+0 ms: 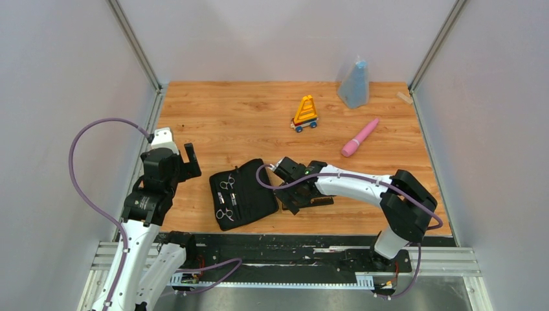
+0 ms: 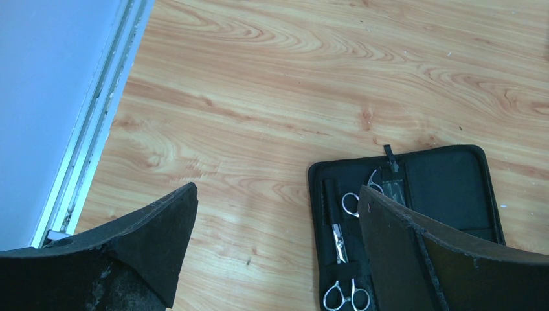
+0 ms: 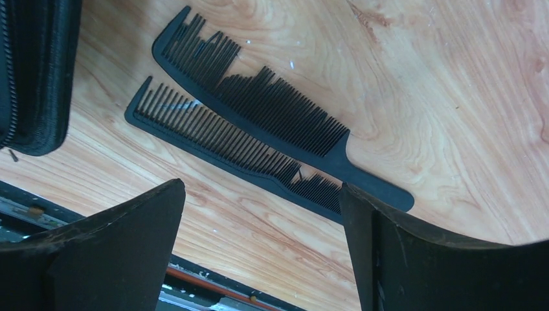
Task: Sort the hair-cutting tools
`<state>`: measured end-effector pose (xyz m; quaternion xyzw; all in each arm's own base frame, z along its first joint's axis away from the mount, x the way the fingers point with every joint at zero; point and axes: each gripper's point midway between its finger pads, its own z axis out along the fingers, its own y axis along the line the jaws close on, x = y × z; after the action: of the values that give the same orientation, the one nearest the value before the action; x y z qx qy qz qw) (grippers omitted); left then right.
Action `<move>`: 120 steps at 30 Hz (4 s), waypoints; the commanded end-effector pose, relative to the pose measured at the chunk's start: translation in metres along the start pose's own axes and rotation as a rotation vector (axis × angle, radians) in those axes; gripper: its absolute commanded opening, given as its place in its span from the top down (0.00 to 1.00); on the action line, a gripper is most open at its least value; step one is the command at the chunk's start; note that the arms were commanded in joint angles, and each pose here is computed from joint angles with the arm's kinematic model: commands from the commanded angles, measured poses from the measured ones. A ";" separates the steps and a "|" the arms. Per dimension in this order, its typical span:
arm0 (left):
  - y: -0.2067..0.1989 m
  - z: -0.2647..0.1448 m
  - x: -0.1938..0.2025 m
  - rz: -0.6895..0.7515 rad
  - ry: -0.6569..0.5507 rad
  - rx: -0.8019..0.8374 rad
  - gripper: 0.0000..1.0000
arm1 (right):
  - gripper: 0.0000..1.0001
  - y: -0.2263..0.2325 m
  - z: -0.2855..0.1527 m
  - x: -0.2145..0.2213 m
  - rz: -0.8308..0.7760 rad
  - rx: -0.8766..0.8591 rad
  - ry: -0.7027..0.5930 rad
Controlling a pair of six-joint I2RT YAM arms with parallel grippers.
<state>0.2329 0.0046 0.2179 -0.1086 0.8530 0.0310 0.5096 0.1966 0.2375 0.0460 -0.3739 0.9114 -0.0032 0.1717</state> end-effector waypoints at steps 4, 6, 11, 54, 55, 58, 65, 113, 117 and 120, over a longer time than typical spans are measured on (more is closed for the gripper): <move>-0.001 0.000 -0.008 0.009 -0.035 0.009 0.00 | 0.08 0.004 0.013 -0.008 -0.071 -0.026 -0.020; -0.001 0.001 -0.008 0.010 -0.033 0.009 0.00 | 0.08 0.002 0.017 -0.003 -0.084 -0.017 -0.005; -0.001 0.001 -0.008 0.012 -0.031 0.011 0.00 | 0.07 -0.002 0.026 -0.007 -0.076 0.001 -0.007; -0.001 0.003 -0.005 0.018 -0.018 0.008 0.00 | 0.38 -0.092 0.036 -0.053 0.459 -0.058 -0.067; -0.001 0.003 -0.005 0.018 -0.018 0.008 0.00 | 0.38 -0.093 0.038 -0.052 0.456 -0.057 -0.062; -0.002 0.003 -0.005 0.018 -0.018 0.011 0.00 | 0.38 -0.093 0.044 -0.051 0.449 -0.056 -0.046; -0.002 0.003 -0.005 0.019 -0.020 0.014 0.00 | 0.38 -0.093 0.058 -0.042 0.426 -0.054 -0.002; -0.020 0.003 0.001 -0.004 0.027 0.103 0.00 | 0.79 -0.068 -0.022 -0.065 0.430 -0.067 -0.098; -0.044 0.003 0.008 -0.063 0.087 0.212 0.00 | 0.79 -0.062 -0.036 -0.075 0.419 -0.076 -0.134; -0.067 0.003 0.013 -0.133 0.135 0.311 0.00 | 0.80 -0.052 -0.047 -0.084 0.409 -0.094 -0.168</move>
<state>0.2378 -0.0288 0.2025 -0.0823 0.8761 -0.0476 0.4726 0.2716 0.2325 0.0862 -0.1901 0.9610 0.0756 0.1864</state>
